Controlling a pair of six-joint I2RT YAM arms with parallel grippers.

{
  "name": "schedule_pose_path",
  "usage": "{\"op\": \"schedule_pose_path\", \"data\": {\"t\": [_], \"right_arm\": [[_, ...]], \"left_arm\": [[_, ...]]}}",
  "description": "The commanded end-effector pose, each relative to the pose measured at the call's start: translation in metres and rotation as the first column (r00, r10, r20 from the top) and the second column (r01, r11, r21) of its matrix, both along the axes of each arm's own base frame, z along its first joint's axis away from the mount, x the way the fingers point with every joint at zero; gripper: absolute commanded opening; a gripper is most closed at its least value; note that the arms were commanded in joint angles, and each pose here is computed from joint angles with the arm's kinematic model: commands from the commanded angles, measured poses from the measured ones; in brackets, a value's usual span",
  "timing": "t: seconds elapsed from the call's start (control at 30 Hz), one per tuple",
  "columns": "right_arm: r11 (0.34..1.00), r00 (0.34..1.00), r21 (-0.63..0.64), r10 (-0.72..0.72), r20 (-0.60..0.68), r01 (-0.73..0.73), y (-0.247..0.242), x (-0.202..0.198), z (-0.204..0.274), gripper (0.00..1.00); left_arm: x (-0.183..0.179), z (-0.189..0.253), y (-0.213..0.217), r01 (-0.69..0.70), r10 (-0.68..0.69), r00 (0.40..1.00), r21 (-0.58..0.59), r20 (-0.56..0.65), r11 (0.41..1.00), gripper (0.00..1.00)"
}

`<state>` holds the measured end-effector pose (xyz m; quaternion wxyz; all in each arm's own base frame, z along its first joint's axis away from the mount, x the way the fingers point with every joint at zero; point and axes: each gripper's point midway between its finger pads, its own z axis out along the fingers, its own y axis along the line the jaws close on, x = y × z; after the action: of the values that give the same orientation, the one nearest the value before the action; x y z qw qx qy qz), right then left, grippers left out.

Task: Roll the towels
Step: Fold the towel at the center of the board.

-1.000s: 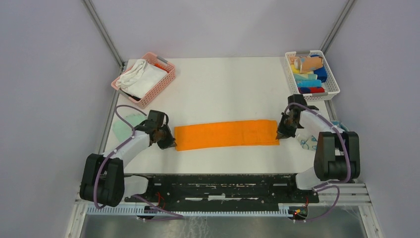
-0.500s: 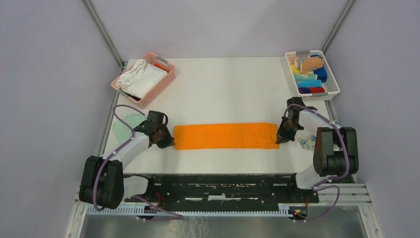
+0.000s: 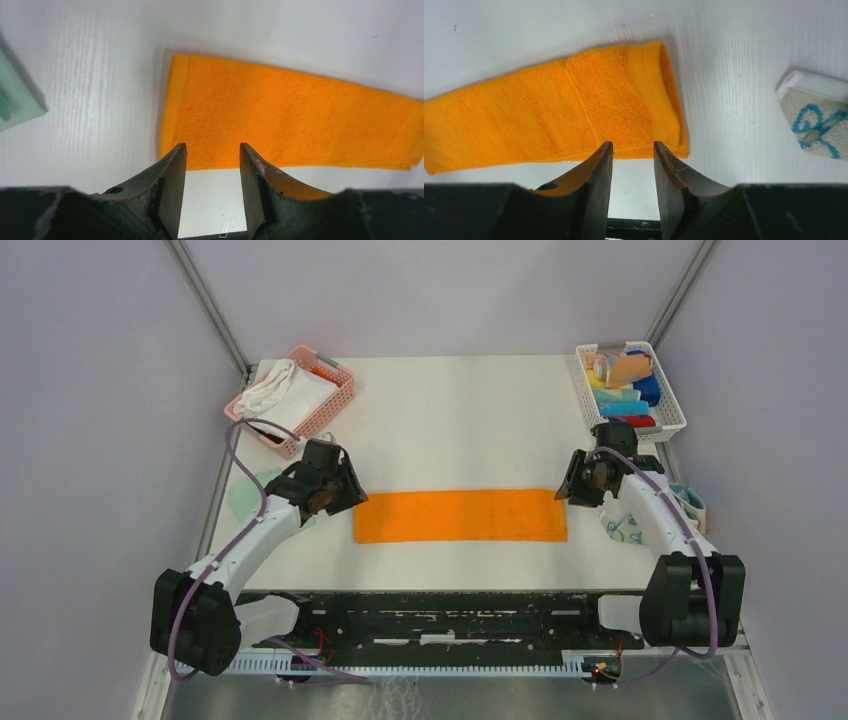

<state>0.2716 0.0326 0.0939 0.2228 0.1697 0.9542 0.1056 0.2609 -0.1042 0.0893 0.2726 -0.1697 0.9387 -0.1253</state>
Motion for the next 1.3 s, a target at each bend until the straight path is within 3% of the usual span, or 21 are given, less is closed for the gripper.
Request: {"op": "schedule_pose_path", "data": {"t": [0.0,0.17,0.3,0.63,0.83,0.97,1.13,1.27], "right_arm": [[0.997,0.995,0.062,0.034,0.096,-0.040,0.011,0.039,0.015,0.42],[0.998,0.992,0.061,0.022,0.127,-0.030,0.010,0.070,0.018,0.40],[0.998,0.998,0.057,0.015,0.065,-0.018,0.008,0.082,-0.005,0.38],[0.999,0.983,-0.035,-0.016,-0.182,0.010,-0.010,0.039,-0.082,0.31],[0.994,0.962,-0.098,-0.070,-0.263,0.045,-0.031,0.028,-0.104,0.31],[0.994,0.974,-0.096,-0.067,-0.217,0.047,-0.032,0.037,-0.093,0.32],[0.998,0.996,-0.066,0.008,-0.089,-0.014,-0.021,0.052,-0.040,0.47],[0.993,0.996,-0.115,0.025,-0.091,-0.035,-0.025,0.042,-0.023,0.53]], "left_arm": [[0.027,0.030,-0.030,0.128,-0.129,0.985,0.015,0.113,0.992,0.51],[0.047,0.017,-0.063,0.230,-0.232,0.969,0.033,0.086,0.973,0.50],[0.056,-0.003,-0.068,0.236,-0.238,0.970,0.038,0.048,0.971,0.47],[0.031,-0.063,-0.044,0.152,-0.148,0.984,0.034,-0.103,0.988,0.38],[0.015,-0.082,-0.019,0.079,-0.070,0.983,0.048,-0.171,0.996,0.34],[0.011,-0.080,-0.015,0.073,-0.064,0.983,0.049,-0.171,0.996,0.35],[0.024,-0.053,-0.030,0.113,-0.114,0.989,-0.016,-0.095,0.993,0.45],[0.034,-0.027,-0.034,0.130,-0.130,0.991,-0.032,-0.028,0.991,0.50]]}}
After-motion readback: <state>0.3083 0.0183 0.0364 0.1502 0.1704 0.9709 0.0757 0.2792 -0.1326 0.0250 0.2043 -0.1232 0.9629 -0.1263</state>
